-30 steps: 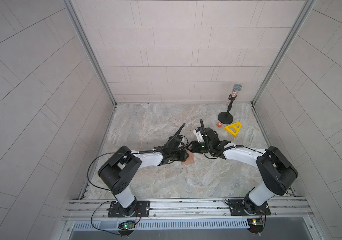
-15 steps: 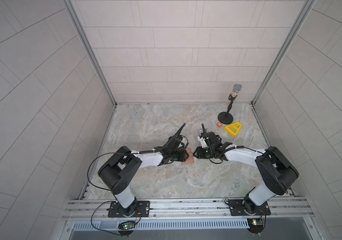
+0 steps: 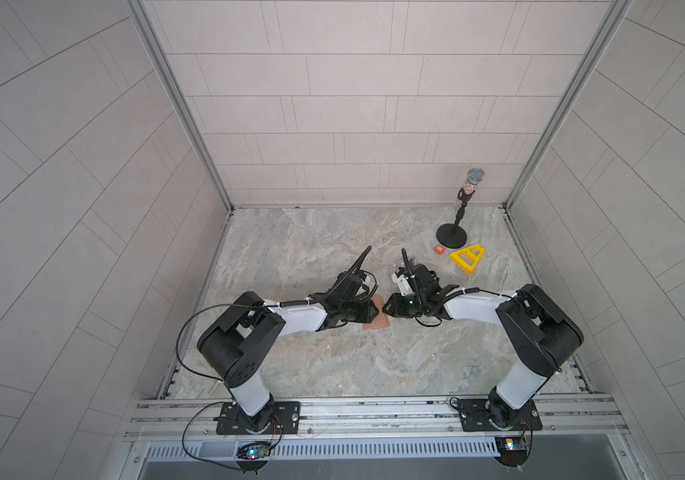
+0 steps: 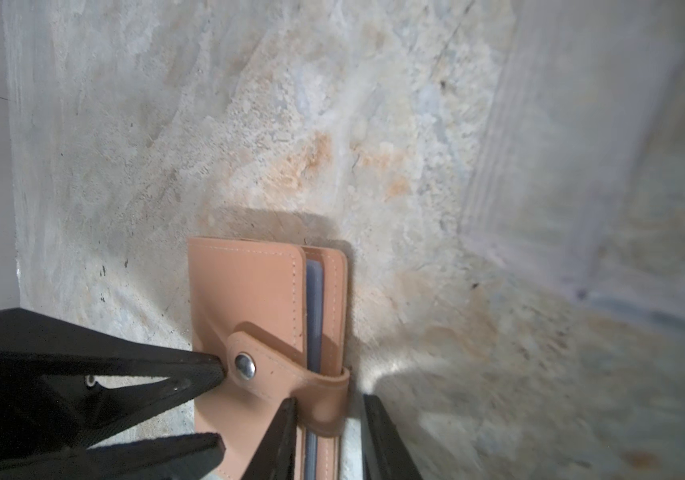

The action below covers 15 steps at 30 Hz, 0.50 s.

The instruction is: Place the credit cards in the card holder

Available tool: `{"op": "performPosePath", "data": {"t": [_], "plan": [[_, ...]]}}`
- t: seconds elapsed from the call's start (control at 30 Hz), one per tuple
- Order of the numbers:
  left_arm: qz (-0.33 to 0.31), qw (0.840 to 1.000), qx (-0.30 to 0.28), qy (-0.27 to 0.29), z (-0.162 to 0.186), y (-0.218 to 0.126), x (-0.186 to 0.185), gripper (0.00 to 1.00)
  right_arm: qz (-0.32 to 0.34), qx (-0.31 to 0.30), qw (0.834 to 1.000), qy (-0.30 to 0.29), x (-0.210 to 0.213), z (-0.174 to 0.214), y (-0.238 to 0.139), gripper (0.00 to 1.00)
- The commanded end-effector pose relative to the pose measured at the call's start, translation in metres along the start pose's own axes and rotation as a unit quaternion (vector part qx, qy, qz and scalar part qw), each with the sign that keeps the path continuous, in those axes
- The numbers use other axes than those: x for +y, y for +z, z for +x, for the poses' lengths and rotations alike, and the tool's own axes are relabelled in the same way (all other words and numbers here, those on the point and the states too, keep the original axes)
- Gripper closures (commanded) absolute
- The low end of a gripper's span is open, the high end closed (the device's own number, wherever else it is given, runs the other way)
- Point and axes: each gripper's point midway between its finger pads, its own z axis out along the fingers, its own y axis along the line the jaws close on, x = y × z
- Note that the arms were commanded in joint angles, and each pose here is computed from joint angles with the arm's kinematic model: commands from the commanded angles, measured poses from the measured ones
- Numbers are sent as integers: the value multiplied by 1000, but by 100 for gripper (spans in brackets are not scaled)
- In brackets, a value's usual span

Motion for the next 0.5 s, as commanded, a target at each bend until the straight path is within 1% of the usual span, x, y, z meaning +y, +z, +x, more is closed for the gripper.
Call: {"op": "performPosePath", "data": {"t": [0.0,0.17,0.37,0.47], "plan": [[-14,999,31,-8,17,8,11,65,-3,7,1000,2,-1,2,2,71],[-19,999,27,-9,14,7,12,65,-13,11,1000,-1,3,4,0,70],[-24,999,26,-9,14,6,13,65,-18,6,1000,-12,8,3,-6,59],[-24,999,26,-7,14,6,13,65,-17,0,1000,-10,7,0,-6,57]]}}
